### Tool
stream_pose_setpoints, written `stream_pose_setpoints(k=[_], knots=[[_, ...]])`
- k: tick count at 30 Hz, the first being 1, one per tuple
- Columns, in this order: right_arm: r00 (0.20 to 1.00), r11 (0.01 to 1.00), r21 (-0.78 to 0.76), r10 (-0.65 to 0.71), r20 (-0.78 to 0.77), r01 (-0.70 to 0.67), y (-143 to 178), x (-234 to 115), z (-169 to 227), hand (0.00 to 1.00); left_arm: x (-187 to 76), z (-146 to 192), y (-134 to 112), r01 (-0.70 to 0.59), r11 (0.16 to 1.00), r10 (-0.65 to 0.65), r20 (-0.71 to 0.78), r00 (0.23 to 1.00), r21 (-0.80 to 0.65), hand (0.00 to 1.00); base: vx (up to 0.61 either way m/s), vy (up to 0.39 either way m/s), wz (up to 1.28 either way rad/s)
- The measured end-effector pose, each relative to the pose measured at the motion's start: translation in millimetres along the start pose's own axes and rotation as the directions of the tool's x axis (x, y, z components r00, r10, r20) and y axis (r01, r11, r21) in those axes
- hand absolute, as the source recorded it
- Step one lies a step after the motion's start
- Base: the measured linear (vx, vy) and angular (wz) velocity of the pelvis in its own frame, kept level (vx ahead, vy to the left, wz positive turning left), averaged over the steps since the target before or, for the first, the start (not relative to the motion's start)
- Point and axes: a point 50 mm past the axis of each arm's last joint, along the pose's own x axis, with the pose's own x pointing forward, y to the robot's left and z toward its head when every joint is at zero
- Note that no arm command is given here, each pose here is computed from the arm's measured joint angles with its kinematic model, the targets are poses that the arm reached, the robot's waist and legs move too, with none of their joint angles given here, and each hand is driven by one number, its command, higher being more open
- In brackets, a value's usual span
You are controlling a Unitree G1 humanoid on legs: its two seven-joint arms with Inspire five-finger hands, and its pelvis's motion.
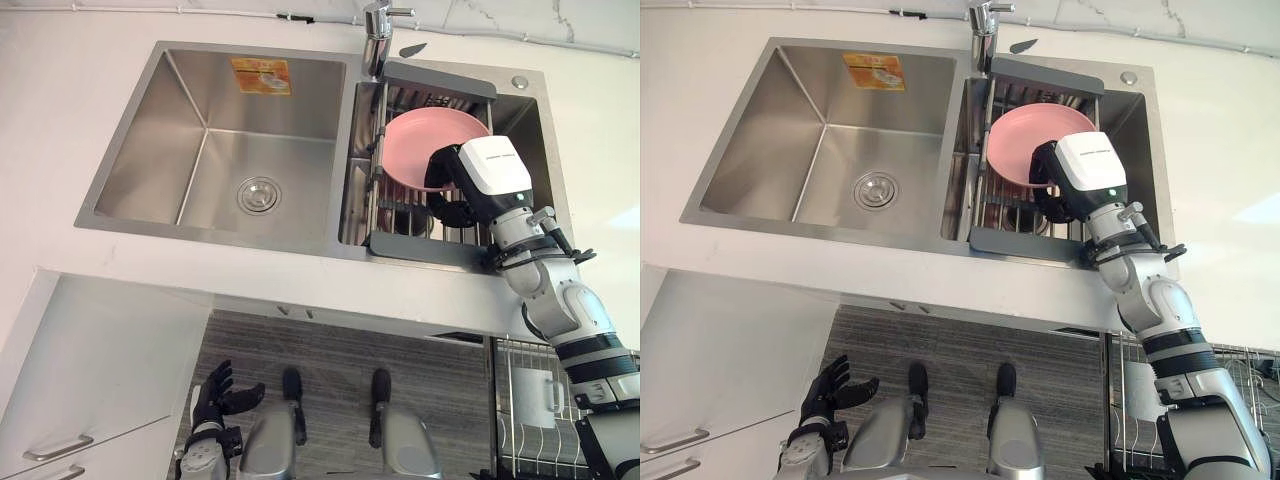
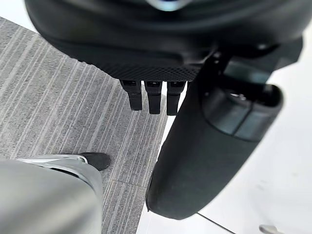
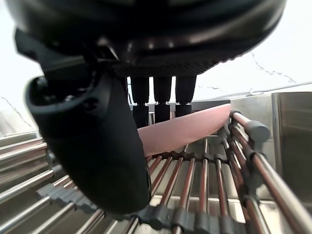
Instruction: Walk over to the sink, pick up the cup, carry it to the dishwasher, place the cup inside the dishwasher, then close the dishwasher door
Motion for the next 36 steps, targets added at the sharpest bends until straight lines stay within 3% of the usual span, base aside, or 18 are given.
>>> stream_pose_setpoints(k=[13,20,26,30,36], knots=[[0.996,0.997,-0.065,-0.025,0.088,0.030,-18.7,-3.3,8.0,0.30,-0.6,-0.7,-1.2,0.002,1.000,-0.002,-0.002,1.000,-0.013,0.90,0.01,-0.001,-0.01],[0.974,0.989,-0.133,-0.032,0.224,0.064,-37.3,-12.0,22.4,0.30,-0.9,-1.7,-1.1,0.005,1.000,-0.005,-0.007,1.000,-0.011,0.90,0.00,0.001,-0.07],[0.967,0.988,-0.151,0.006,0.256,0.034,-34.6,-22.3,24.2,0.30,-1.2,-3.2,-1.0,0.008,1.000,-0.008,-0.013,1.000,-0.001,0.90,0.01,0.000,-0.06],[0.972,0.990,-0.133,-0.008,0.236,0.040,-35.5,-33.8,21.7,0.30,-2.1,-6.1,-0.2,0.006,1.000,-0.005,-0.024,1.000,0.002,0.90,0.02,0.005,-0.08],[0.980,0.984,-0.005,-0.180,0.091,0.181,-47.4,-56.8,12.4,0.30,-6.6,-18.1,3.8,-0.005,1.000,0.006,-0.068,0.998,0.010,0.90,0.04,0.003,-0.05]])
